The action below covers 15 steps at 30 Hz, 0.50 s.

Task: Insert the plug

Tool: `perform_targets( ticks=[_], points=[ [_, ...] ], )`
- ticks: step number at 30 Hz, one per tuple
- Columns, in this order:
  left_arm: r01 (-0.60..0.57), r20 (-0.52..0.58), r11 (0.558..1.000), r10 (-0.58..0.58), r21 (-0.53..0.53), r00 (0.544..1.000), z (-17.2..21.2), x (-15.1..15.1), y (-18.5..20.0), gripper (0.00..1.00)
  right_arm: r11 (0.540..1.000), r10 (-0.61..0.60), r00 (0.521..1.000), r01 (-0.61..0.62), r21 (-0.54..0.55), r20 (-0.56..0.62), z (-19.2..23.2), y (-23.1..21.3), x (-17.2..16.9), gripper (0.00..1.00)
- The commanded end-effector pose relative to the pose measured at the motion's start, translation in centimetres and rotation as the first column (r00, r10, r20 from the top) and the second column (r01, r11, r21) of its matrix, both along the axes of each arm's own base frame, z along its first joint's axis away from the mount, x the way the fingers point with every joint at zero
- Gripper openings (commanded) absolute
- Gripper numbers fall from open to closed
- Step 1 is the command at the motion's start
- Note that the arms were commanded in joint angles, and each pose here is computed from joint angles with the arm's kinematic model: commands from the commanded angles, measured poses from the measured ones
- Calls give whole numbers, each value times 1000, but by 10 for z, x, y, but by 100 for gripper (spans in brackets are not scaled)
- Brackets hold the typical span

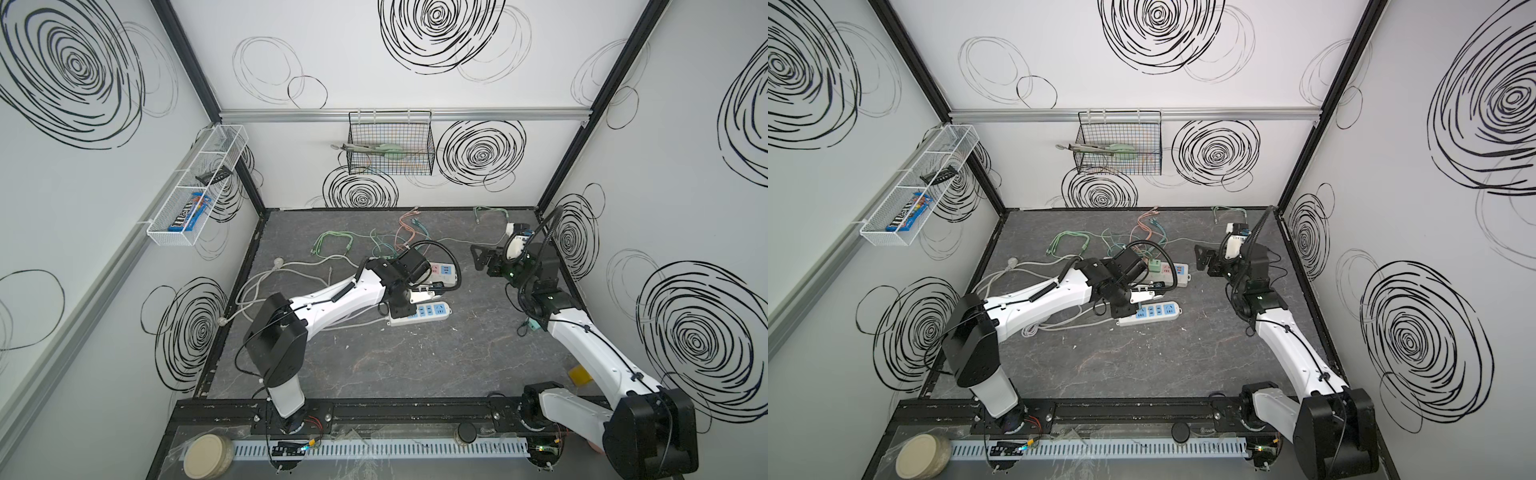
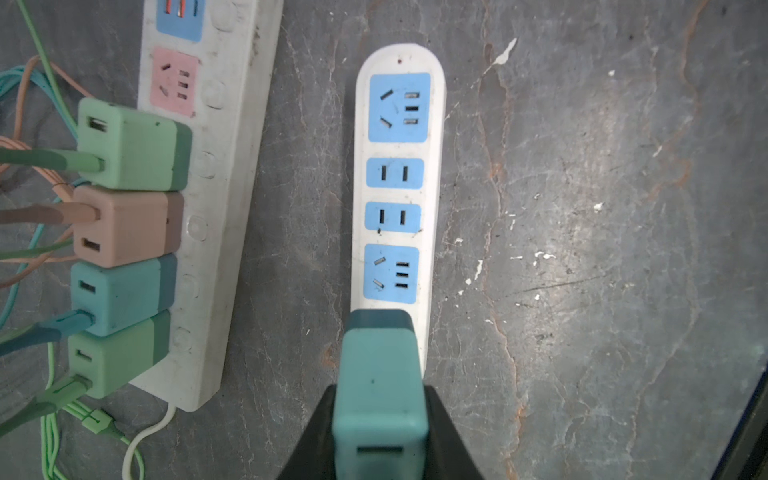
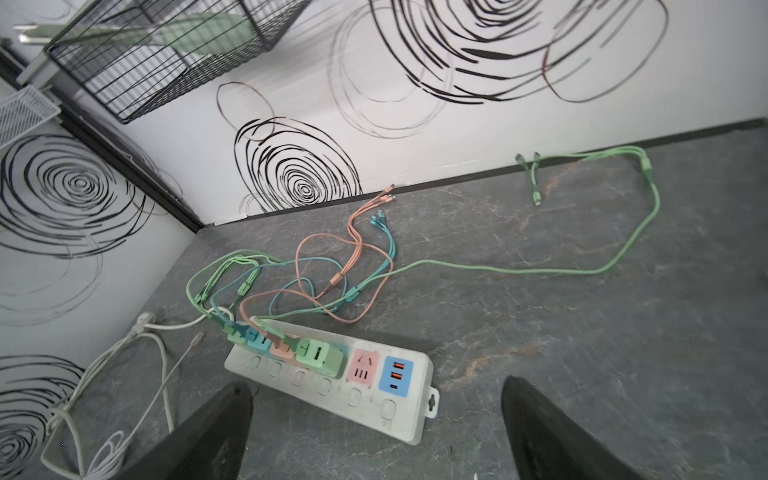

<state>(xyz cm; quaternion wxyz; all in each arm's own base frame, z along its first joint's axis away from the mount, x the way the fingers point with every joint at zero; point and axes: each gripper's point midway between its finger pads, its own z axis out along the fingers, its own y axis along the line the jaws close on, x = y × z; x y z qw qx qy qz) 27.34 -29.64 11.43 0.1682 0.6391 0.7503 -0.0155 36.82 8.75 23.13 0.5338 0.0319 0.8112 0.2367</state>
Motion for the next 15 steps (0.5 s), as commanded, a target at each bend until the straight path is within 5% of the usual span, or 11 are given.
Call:
perform_targets(
  ticks=[1,15],
  points=[
    [85,-18,992,-84,96,996,-7,-7,2,0,994,31,999,-27,109,-36,-5,0,-8,98],
    [168,-21,972,-166,167,986,-15,-4,-14,0,994,35,999,-30,109,-37,-6,-3,-9,97]
  ],
)
